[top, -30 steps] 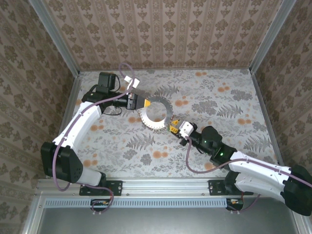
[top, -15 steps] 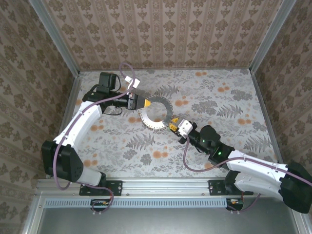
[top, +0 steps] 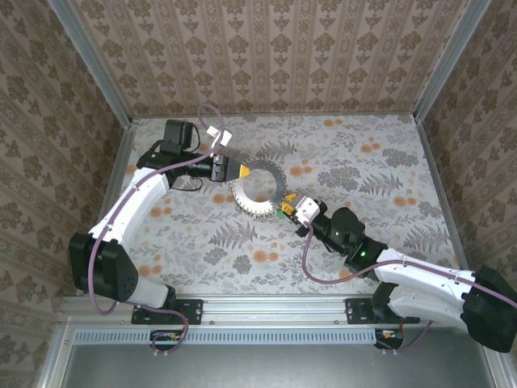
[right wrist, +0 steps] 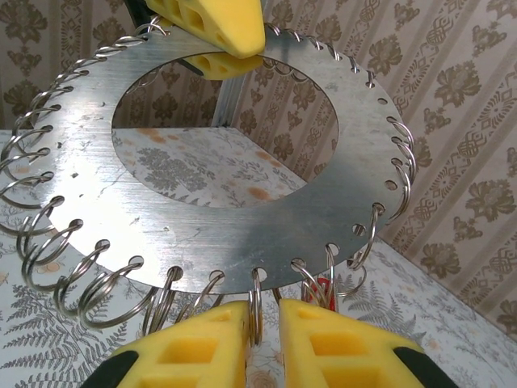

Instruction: Put the keys on the keyring

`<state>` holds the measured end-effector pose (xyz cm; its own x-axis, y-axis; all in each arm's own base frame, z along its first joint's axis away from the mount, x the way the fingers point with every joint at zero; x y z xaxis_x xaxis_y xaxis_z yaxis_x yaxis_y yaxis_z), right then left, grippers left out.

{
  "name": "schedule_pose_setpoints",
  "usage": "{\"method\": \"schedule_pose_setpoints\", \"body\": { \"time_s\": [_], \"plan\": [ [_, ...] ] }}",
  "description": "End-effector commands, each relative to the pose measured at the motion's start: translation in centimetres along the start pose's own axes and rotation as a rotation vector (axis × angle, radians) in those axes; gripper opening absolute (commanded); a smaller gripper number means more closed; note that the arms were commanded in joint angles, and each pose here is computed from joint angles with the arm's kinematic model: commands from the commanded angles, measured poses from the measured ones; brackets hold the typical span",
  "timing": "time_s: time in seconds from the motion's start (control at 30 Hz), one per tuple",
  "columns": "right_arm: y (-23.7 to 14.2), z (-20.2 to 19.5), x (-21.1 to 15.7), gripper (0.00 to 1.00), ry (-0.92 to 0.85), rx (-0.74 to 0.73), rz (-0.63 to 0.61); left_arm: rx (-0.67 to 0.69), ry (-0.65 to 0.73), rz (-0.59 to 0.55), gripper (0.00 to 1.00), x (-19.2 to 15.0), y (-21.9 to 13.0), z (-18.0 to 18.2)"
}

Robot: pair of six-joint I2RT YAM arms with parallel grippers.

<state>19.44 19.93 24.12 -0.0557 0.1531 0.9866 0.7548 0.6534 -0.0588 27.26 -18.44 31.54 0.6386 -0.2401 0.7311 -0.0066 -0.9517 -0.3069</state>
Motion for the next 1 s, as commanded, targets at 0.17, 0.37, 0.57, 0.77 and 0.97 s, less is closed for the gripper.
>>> {"method": "schedule_pose_setpoints", "body": {
  "time_s": [0.17, 0.37, 0.57, 0.77, 0.97],
  "plan": [
    [0.2, -0.1, 0.9, 0.16, 0.014, -0.017, -0.038, -0.031, 0.034, -0.009, 0.04, 0.7, 0.0, -1.0],
    [0.4, 0.0, 0.8, 0.16, 0.015, -0.017, -0.033, -0.033, 0.033, -0.008, 0.04, 0.7, 0.1, -1.1],
    [0.3, -0.1, 0.7, 0.12, 0.018, -0.022, -0.037, -0.031, 0.036, -0.008, 0.04, 0.7, 0.1, -1.1],
    [0.1, -0.1, 0.6, 0.04, 0.022, -0.025, -0.033, -0.014, 0.035, -0.011, 0.04, 0.7, 0.0, -1.0],
    [-0.3, -0.3, 0.6, 0.0, 0.041, -0.032, -0.041, 0.018, -0.008, -0.028, 0.05, 0.5, -0.1, 0.0]
  ]
}}
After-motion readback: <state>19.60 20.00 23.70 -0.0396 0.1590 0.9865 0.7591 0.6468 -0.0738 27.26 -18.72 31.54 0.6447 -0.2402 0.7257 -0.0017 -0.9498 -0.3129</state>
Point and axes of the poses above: each hand's point on the last joint's axis, 136 mm out from that joint toward the fingers, its own y axis out along the fingers, its own z axis along the line the jaws close on, x = y × z, the point moved 8 cm from there along -y, back along the fingers, and after that the axes turned 11 degrees about y, right-handed, at the moved point
